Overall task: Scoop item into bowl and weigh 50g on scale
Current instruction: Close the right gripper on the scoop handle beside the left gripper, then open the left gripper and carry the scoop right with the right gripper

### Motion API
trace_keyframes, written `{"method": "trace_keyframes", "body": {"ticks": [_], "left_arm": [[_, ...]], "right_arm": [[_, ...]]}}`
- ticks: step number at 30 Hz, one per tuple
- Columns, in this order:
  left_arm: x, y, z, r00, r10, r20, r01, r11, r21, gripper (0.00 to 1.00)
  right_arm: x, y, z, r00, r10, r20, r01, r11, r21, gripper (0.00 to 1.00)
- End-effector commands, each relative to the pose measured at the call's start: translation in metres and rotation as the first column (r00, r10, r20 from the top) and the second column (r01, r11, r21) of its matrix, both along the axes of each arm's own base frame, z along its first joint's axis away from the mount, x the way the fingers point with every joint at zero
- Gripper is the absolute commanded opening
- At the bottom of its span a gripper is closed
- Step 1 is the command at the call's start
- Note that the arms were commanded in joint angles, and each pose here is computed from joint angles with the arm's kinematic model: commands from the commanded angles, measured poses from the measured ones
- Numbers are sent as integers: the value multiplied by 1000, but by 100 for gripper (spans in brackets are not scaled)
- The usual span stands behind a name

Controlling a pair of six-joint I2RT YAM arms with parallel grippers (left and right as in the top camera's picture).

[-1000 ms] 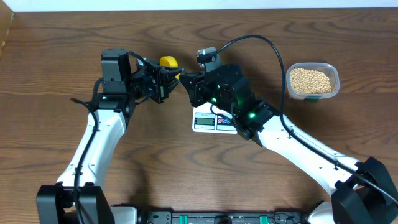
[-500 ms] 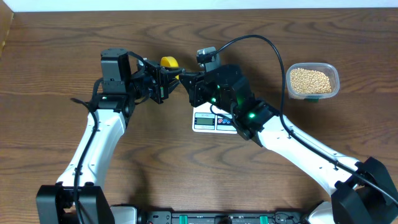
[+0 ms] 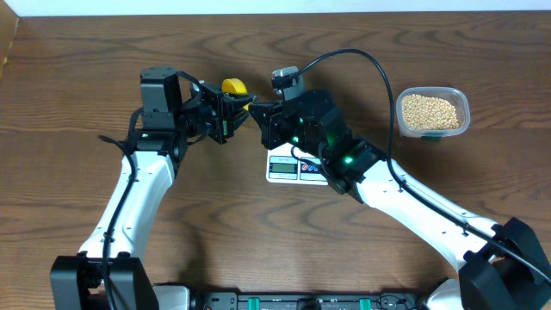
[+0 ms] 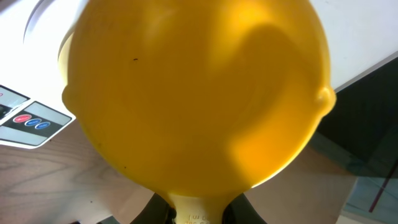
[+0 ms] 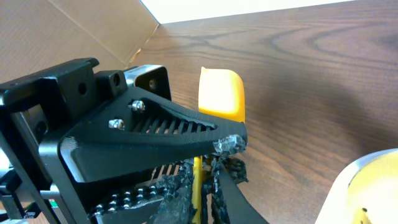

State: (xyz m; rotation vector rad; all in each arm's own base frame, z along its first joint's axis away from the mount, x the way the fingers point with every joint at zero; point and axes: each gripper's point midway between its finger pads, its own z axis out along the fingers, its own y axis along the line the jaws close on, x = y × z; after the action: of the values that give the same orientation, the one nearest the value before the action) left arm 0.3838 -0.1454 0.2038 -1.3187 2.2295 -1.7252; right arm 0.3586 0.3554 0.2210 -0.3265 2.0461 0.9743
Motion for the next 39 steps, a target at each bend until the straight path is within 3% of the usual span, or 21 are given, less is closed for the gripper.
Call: {"method": "trace_keyframes", "body": {"ticks": [1,15,22,27,31,39], "left_arm": [[-1,-5,16,999,-27,31,28,999,-24,8],[-1,-4,16,999,-26,32,27,999,-23,9],[3,-1,13,996,-25,86,22,999,32,55],[8,2,14,983,-48,179,31,995,97,73],[13,2,22,950,-95,296,51,987,154,80],[14,2,24,887,-189,422,79,961,263,80]], "right_arm": [[4,-1,6,1000,-15,22,15,1000,-10,3],[7,-3,8,998,-17,61,18,999,-30,1],[12,-7,10,997,-22,76,25,999,-38,1],[23,-22,13,997,-53,48,56,996,-75,1],[34,-39,30,997,-57,52,65,985,-161,1],[57,-91,88,990,-103,94,126,951,-281,1]]}}
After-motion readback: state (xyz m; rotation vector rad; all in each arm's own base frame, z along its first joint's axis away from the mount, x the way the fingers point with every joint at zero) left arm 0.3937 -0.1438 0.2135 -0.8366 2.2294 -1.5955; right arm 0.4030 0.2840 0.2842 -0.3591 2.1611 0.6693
